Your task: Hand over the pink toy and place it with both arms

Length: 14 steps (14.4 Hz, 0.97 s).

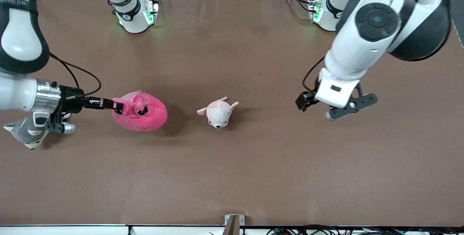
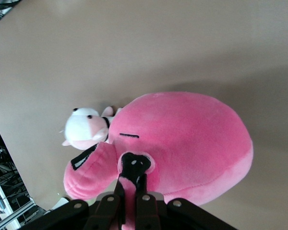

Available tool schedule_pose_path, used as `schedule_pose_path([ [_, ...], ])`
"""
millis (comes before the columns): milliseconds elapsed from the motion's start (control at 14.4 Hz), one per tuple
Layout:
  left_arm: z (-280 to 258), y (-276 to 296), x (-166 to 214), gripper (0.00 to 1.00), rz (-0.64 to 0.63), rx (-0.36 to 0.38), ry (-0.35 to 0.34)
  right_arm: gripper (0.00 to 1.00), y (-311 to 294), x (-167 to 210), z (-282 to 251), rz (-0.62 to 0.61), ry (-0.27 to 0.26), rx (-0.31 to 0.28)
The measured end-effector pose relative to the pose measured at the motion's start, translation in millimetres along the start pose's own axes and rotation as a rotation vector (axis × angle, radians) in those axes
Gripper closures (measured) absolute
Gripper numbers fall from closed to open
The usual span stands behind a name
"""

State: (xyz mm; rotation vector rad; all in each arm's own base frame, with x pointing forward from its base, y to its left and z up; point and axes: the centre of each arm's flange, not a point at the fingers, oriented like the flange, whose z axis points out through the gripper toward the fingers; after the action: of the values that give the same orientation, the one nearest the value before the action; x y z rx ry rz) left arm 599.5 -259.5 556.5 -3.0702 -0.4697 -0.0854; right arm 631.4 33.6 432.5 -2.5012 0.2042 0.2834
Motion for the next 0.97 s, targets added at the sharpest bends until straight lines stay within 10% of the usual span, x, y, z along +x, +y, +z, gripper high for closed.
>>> schedule_pose_path([
  [973,-59.7,-182.6,29.3,0.00,0.282,-0.001,-0.068,0.90,132.9,30.3,27.1,0.064,-0.120,0.163],
])
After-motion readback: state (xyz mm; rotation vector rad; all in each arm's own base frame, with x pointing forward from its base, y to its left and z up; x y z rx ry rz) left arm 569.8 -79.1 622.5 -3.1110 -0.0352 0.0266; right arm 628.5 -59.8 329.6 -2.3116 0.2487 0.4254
